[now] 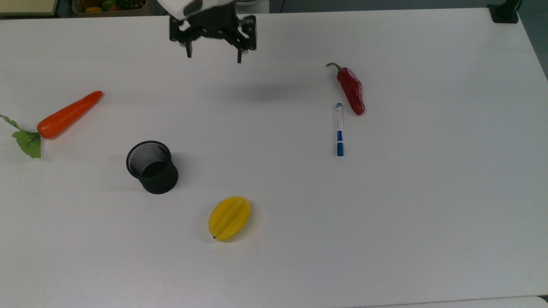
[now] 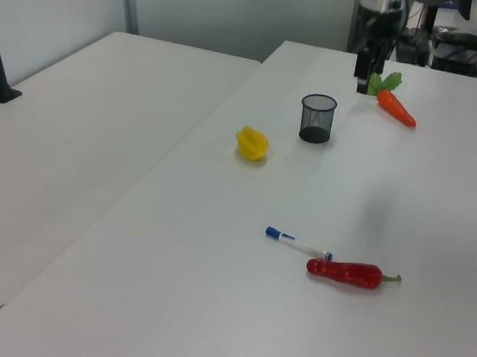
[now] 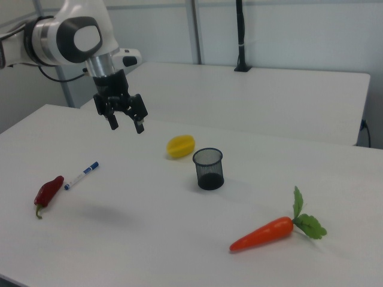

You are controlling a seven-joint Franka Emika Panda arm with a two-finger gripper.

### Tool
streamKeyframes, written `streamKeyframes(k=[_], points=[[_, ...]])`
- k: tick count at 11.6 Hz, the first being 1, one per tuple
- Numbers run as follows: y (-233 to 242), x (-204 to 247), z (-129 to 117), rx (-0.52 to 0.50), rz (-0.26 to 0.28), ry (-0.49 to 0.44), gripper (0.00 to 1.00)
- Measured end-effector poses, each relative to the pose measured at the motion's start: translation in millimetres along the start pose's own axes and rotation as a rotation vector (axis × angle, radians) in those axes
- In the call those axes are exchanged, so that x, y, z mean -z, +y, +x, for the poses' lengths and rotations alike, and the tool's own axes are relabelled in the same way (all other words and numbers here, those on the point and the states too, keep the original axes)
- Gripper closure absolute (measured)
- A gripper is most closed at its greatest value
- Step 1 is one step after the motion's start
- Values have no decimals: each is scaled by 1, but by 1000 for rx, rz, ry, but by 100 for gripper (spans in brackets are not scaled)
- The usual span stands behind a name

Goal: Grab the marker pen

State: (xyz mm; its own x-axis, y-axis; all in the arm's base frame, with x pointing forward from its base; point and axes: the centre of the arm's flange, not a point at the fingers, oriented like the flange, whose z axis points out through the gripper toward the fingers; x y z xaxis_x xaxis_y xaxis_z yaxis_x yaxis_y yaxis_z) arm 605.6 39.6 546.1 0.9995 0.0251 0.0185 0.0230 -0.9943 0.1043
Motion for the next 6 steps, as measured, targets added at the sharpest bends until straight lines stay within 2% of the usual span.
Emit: streamKeyframes(k=[3, 6], points=[[26, 19, -22, 30, -4, -4, 0], [34, 26, -29, 25, -3, -3, 0]])
